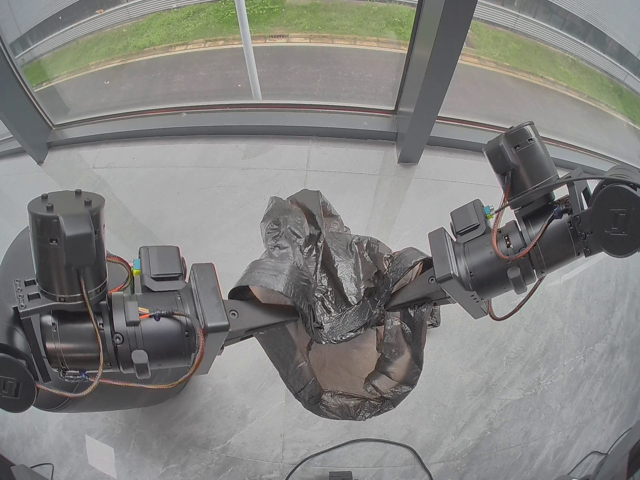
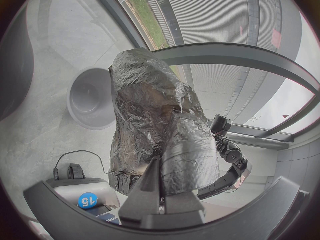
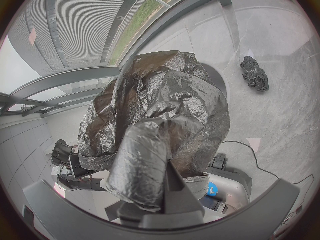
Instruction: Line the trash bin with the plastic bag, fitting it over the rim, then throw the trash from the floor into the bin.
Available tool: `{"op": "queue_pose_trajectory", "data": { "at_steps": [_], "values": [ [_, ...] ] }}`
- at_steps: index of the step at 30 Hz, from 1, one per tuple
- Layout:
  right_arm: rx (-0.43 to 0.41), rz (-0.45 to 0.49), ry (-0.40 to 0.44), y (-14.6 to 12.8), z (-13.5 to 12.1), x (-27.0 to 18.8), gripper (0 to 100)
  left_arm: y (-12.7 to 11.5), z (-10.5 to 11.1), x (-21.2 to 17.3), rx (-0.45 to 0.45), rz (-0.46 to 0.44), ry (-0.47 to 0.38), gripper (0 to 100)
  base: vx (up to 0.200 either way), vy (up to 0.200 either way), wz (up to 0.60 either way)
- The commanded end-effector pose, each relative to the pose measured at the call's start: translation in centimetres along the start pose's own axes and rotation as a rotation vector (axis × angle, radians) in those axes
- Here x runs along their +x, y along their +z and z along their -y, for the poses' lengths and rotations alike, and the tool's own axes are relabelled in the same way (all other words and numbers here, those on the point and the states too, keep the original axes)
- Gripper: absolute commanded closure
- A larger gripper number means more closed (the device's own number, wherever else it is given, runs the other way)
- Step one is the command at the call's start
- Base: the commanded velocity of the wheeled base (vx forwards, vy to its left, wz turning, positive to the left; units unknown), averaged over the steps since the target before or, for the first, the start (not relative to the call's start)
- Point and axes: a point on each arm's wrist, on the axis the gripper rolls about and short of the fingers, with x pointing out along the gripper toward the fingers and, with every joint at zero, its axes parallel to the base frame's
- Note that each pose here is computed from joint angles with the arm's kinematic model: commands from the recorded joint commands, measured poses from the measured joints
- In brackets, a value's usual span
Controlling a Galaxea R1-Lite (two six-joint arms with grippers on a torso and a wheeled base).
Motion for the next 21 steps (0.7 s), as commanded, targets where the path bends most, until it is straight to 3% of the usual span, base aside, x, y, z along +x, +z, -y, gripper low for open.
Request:
{"op": "queue_pose_trajectory", "data": {
  "at_steps": [1, 21],
  "values": [
    [0.018, -0.042, -0.025, -0.1, 0.6, 1.3, 100, -0.6, -0.9, -0.1, -0.012, -0.016, 0.026, 100, 0.0, 0.0, 0.0],
    [0.037, -0.118, -0.065, 0.3, 2.5, 5.6, 100, -1.1, -4.2, 2.3, -0.074, -0.079, 0.151, 100, 0.0, 0.0, 0.0]
  ]
}}
